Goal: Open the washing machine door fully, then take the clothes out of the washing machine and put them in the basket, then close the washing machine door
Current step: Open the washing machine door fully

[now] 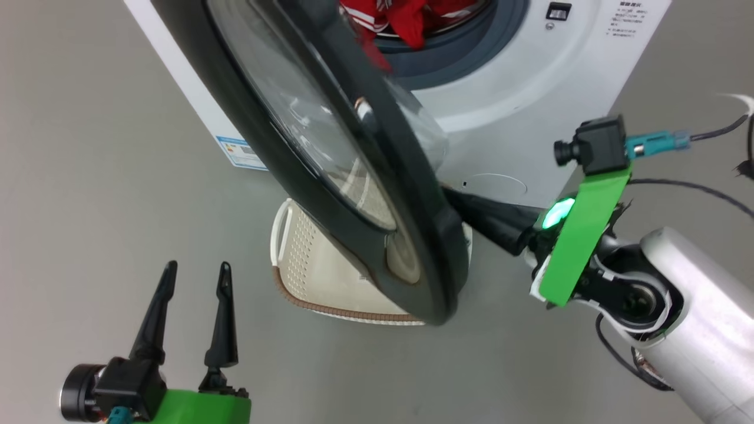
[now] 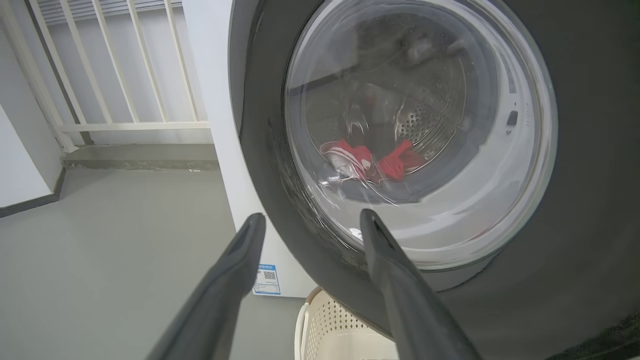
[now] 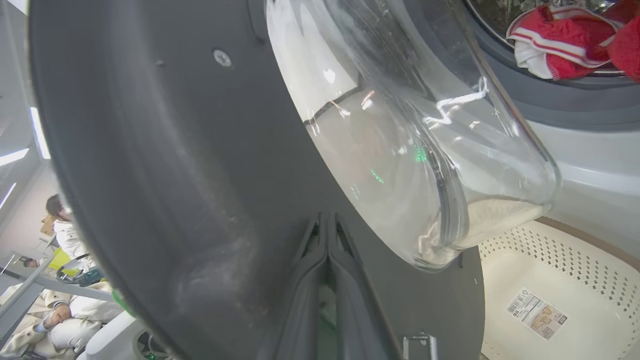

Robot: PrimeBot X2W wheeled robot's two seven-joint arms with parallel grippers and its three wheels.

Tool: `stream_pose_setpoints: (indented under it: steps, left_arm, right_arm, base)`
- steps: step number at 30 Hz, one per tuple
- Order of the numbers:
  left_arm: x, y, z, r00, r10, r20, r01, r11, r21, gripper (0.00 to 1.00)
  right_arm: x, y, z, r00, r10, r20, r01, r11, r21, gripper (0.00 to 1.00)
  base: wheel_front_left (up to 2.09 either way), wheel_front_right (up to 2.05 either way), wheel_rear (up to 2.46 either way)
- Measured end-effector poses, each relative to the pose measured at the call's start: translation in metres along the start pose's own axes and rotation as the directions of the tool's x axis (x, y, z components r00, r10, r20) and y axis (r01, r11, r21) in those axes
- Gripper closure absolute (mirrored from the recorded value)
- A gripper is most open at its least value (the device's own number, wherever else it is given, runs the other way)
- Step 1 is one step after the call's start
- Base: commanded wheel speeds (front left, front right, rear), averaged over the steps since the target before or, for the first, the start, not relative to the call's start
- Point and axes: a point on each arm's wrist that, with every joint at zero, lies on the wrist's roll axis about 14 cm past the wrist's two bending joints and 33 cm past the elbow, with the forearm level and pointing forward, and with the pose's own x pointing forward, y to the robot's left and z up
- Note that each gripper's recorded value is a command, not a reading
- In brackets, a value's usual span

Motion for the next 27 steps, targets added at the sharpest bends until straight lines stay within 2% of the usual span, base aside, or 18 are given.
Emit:
stream_pose_setpoints:
  steps: [27]
  left_arm:
    - [-0.042,0.032,0.02,0.993,0.112,0.039,-0.113,0.994,0.005,0.0]
  right_arm:
    - [0.033,0.086,-0.06,0.969,0.21,-0.134,-0.207,0.978,0.03,1.0]
  base:
    - [0.0,0.0,0.0]
